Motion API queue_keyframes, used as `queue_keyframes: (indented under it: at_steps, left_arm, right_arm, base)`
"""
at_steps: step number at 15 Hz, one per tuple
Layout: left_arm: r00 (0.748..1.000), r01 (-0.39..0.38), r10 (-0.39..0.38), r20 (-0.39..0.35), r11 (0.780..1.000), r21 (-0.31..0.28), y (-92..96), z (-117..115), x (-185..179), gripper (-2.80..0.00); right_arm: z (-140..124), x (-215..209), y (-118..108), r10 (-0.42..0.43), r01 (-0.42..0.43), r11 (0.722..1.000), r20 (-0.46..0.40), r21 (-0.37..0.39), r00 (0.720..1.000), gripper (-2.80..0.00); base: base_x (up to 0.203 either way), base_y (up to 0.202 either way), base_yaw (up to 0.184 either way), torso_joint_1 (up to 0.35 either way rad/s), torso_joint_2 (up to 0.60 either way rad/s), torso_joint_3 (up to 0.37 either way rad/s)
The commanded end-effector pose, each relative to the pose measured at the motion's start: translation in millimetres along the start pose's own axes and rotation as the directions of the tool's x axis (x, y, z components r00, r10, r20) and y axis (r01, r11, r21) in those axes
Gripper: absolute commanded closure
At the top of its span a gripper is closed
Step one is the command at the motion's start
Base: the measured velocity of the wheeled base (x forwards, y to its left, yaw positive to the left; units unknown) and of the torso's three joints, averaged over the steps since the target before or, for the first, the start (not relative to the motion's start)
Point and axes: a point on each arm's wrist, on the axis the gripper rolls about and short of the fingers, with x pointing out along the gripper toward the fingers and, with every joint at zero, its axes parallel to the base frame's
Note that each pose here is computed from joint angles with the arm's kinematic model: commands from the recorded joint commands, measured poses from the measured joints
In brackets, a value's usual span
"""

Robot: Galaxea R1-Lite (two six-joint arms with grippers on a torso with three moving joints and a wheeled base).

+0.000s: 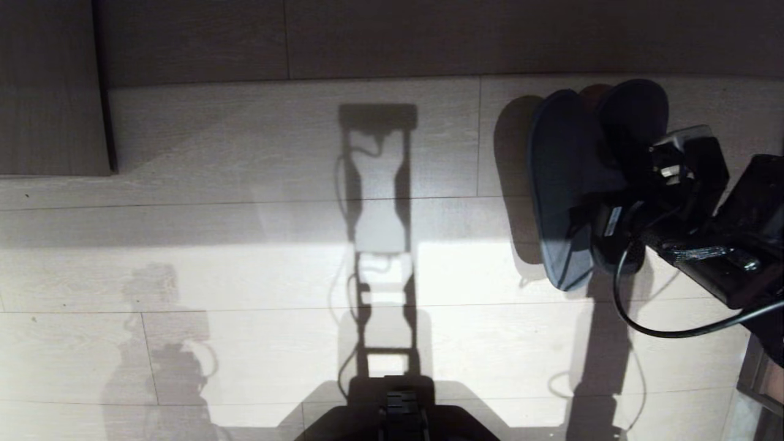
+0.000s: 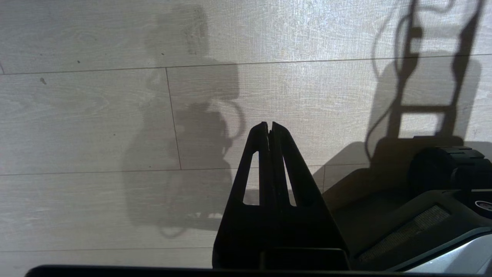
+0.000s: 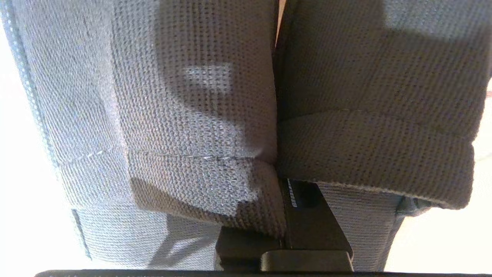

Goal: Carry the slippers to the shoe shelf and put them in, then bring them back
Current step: Pick up the slippers on the floor, then place the slippers into the shoe cabinet

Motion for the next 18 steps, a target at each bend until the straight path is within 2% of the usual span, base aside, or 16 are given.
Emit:
queue_keyframes:
  at_steps: [1,6,14,18]
  left_arm:
    - [1.000,0.000,0.000,-0.001,1.000,0.000,0.0,0.1,0.1,0.00]
    - [1.000,0.000,0.000,-0.001,1.000,0.000,0.0,0.1,0.1,0.00]
    - [1.000,0.000,0.000,-0.001,1.000,0.000,0.0,0.1,0.1,0.00]
    - [1.000,0.000,0.000,-0.001,1.000,0.000,0.0,0.1,0.1,0.00]
  right_arm:
    - [28.4,-41.0,-6.5,0.009,-0.010,1.000,0.072,0.016,0.997,0.00]
    - [38.8,-118.6,-10.5,0.069,-0.072,0.997,0.095,0.022,0.993,0.00]
    - [13.7,-207.5,-11.2,0.074,-0.076,0.997,0.052,0.026,0.996,0.00]
    - [8.6,-246.2,-12.8,0.050,-0.053,0.998,0.082,0.028,0.995,0.00]
  base:
    - [0.000,0.000,0.000,0.000,0.00,0.000]
    - [0.000,0.000,0.000,0.000,0.00,0.000]
    - [0.000,0.000,0.000,0.000,0.00,0.000]
    - [0.000,0.000,0.000,0.000,0.00,0.000]
